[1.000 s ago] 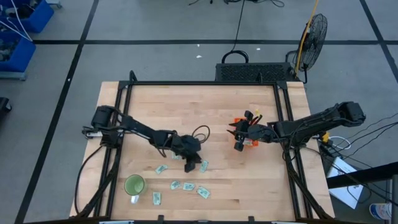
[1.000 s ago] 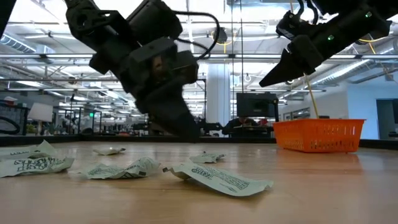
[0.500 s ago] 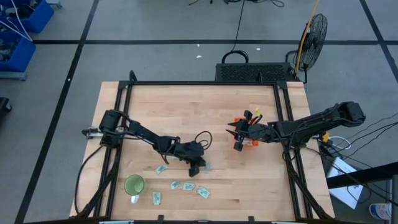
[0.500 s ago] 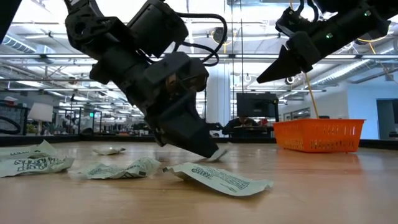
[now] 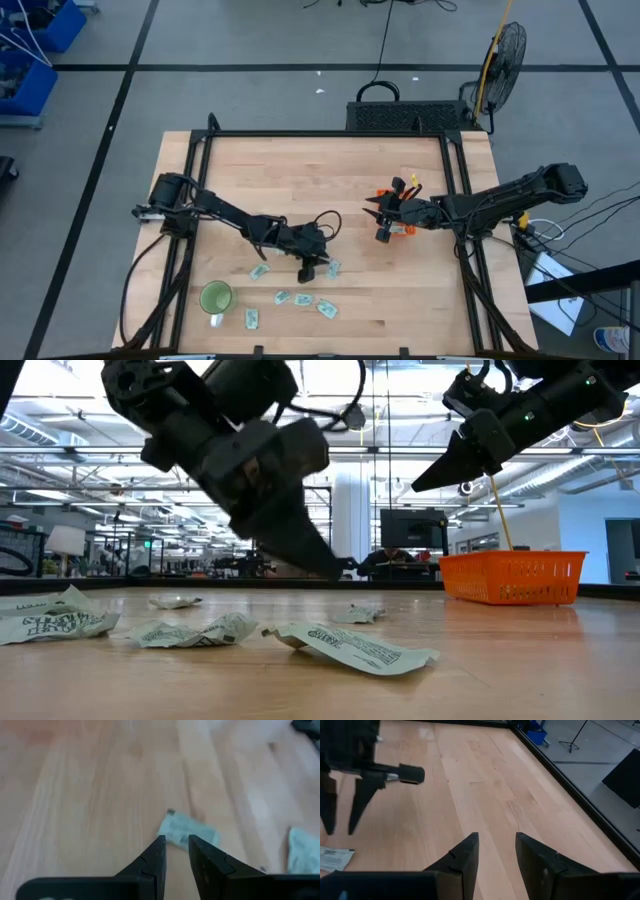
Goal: Pick and place Stevia / Truvia into bins
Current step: Put the stevia packet into the orange basket
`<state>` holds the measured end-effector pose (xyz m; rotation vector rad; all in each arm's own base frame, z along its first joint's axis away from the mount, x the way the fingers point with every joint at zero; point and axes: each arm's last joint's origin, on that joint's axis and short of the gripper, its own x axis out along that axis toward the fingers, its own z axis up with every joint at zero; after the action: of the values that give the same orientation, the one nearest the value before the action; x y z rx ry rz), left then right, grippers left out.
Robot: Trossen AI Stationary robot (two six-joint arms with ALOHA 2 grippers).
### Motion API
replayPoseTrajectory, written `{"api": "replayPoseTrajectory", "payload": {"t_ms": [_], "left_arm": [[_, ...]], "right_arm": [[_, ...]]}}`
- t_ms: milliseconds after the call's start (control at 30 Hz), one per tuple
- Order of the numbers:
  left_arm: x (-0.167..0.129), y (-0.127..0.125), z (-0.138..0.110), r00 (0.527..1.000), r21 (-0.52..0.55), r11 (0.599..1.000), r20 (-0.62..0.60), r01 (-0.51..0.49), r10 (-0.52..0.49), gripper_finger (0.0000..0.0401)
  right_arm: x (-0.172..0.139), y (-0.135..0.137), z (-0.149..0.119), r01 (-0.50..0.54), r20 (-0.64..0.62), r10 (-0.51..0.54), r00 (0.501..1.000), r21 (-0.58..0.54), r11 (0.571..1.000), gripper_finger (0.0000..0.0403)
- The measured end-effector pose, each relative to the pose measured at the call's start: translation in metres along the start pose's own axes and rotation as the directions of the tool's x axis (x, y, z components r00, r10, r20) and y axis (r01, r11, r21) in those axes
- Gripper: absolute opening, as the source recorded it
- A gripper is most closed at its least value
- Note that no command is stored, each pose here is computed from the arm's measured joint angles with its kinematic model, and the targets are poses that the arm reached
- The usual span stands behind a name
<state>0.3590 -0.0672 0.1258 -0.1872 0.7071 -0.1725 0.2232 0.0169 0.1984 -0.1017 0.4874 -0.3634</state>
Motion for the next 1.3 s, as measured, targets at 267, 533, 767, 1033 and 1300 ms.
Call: {"api": "replayPoseTrajectory", "payload": {"t_ms": [267,533,767,1033,1300], "left_arm": [[0.018,0.007,-0.012,1.0,-0.022,1.0,0.004,-0.018,0.018,0.0087],[0.025,0.008,-0.014,1.0,-0.041,0.999,0.026,-0.007,0.008,0.0088],[0.025,0.009,-0.013,0.999,-0.048,0.998,0.034,-0.036,0.038,0.0088],[0.025,0.007,-0.014,0.998,-0.039,0.998,0.033,-0.055,0.056,0.0088],[0.023,0.016,-0.017,0.978,0.005,0.978,0.007,-0.209,0.209,0.0087]], "right_arm": [[0.0,0.0,0.001,0.0,0.006,0.0,1.0,0.005,1.0,0.0121],[0.0,0.0,0.001,-0.001,0.01,0.001,1.0,0.008,1.0,0.0121],[0.0,0.0,0.001,-0.001,0.01,0.001,1.0,0.009,1.0,0.0121],[0.0,0.0,0.001,-0.001,0.01,0.001,1.0,0.007,1.0,0.0121],[0.0,0.0,0.001,-0.001,0.007,0.001,1.0,0.004,1.0,0.0121]]}}
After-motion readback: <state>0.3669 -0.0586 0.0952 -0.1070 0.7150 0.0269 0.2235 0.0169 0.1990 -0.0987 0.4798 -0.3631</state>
